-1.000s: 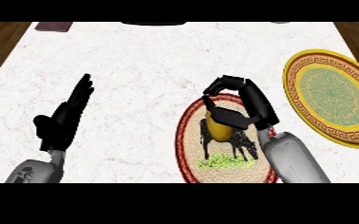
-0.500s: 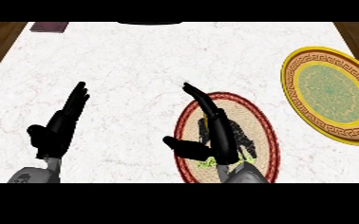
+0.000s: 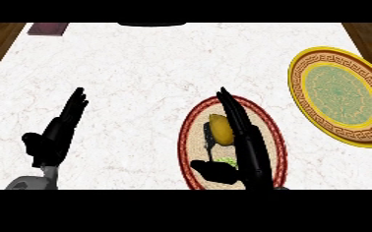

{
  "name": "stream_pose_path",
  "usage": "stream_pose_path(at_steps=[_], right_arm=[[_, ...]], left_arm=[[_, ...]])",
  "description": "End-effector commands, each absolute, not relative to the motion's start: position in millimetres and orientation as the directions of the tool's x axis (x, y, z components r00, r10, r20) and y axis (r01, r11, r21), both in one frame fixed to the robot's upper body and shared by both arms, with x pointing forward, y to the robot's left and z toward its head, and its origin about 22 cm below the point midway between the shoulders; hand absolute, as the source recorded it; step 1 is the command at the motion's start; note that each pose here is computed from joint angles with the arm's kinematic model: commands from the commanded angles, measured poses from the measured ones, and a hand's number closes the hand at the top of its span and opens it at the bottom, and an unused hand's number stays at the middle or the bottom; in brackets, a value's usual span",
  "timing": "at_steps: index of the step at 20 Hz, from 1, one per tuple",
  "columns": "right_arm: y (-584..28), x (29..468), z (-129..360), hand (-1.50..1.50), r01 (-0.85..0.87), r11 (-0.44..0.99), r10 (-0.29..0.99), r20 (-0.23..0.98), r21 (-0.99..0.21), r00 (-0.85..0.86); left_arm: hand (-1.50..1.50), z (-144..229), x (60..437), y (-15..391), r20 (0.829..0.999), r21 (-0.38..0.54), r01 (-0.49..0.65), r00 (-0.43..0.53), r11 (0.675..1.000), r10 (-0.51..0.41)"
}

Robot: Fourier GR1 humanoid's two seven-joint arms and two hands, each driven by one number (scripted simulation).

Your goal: Pick the lemon from the placemat and place it in the plate

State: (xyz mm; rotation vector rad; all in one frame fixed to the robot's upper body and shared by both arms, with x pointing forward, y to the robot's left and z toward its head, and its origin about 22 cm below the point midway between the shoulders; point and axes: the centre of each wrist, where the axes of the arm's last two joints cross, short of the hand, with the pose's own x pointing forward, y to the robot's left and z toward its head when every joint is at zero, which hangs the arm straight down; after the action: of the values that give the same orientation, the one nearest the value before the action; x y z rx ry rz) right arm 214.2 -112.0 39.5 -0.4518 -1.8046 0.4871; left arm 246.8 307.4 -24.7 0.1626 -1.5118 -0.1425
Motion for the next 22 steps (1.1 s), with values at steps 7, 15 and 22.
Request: stream_pose_path(at_steps=[7, 15, 22], right_arm=[[-139.2, 211.8, 81.0, -1.5, -0.166, 0.533, 0.837, 0.546, -0.829, -0.041], [-122.2, 228.3, 98.2, -1.5, -0.251, 0.496, 0.867, 0.491, -0.831, 0.086], [-114.4, 235.1, 90.7, -1.5, -0.323, 0.394, 0.919, 0.376, -0.861, 0.118]], left_arm=[[0.0, -29.5, 243.8, 296.5, 0.983, 0.179, -0.001, 0.046, 0.984, -0.179], [0.0, -16.6, 245.3, 292.4, 0.982, 0.185, 0.002, 0.045, 0.983, -0.185], [0.0, -20.3, 257.4, 303.8, 0.979, 0.193, 0.008, 0.067, 0.981, -0.193]])
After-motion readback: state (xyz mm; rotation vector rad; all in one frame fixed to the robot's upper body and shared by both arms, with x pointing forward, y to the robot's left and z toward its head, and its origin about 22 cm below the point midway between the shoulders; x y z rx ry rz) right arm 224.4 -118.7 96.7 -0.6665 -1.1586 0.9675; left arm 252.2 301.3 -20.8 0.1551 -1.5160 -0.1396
